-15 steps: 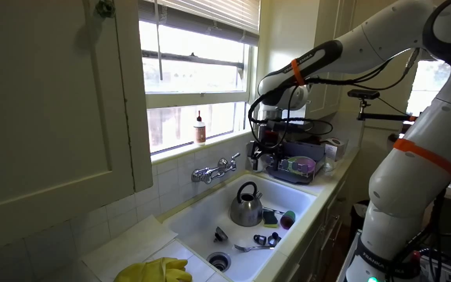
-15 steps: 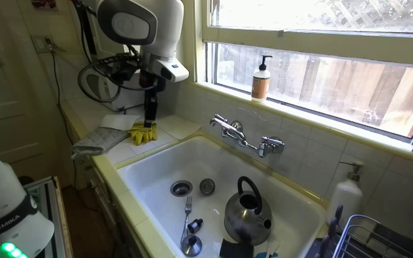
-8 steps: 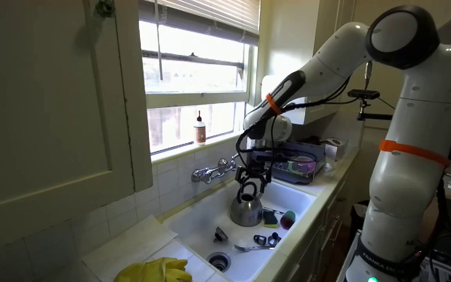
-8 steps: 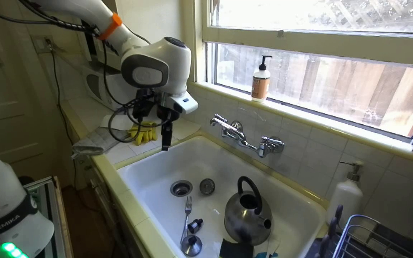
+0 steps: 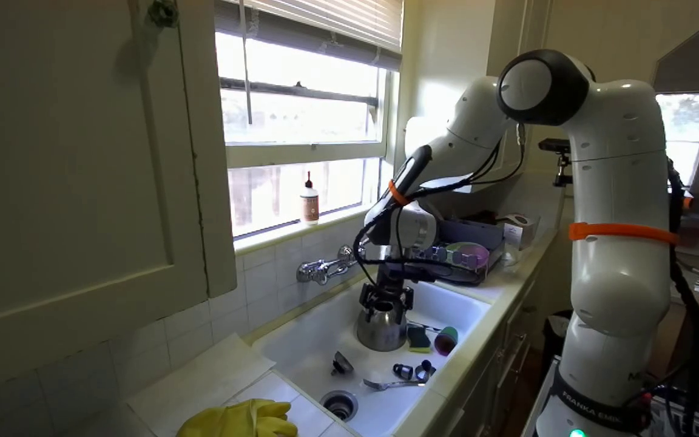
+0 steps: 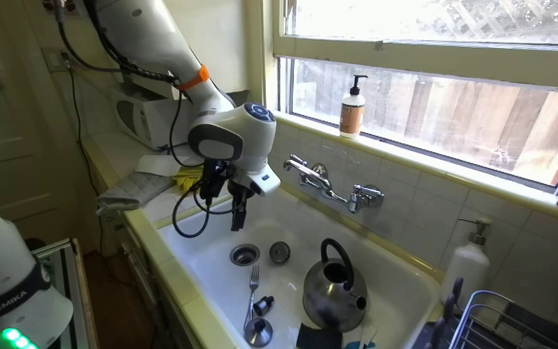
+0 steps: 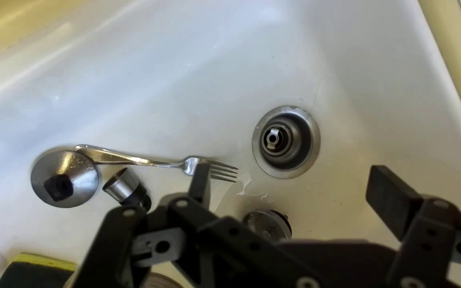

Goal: Remove the drain plug from the sink.

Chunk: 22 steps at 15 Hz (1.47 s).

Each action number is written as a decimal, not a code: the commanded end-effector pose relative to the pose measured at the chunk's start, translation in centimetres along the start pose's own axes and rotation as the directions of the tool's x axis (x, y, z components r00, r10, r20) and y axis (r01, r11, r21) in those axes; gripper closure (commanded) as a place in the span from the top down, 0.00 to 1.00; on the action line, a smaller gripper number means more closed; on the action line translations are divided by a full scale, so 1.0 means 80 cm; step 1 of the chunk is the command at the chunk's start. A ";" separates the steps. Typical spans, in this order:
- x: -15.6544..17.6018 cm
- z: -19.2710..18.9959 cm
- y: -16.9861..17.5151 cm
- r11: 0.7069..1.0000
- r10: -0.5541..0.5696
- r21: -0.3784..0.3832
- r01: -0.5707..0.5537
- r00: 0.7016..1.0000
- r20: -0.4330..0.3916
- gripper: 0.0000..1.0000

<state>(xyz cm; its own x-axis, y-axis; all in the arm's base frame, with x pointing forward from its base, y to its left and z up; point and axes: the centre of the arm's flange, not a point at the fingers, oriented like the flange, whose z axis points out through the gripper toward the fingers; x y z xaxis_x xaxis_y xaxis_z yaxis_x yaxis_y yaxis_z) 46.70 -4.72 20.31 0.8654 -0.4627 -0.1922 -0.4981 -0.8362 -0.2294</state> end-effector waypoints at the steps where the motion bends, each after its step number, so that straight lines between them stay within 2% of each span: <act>1: 0.001 0.001 0.001 1.000 0.001 -0.001 -0.001 1.000 0.001 1.00; 7: 0.000 -0.003 -0.005 1.000 -0.007 0.003 0.007 1.000 -0.004 1.00; 8: 0.011 0.008 -0.010 1.000 0.019 0.004 -0.019 1.000 -0.017 1.00; 12: 0.053 0.041 -0.028 0.999 0.012 0.050 -0.007 0.995 -0.096 1.00; 16: 0.090 0.077 -0.044 0.995 -0.039 0.087 0.054 0.985 -0.165 1.00; 22: 0.132 0.136 -0.058 0.985 -0.128 0.080 0.150 0.965 -0.231 1.00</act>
<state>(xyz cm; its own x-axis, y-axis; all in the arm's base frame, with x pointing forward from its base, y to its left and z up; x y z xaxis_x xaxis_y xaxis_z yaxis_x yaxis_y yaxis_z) 55.69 -2.44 12.34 0.9021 -0.4305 0.0312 -0.4004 -0.8616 -0.3121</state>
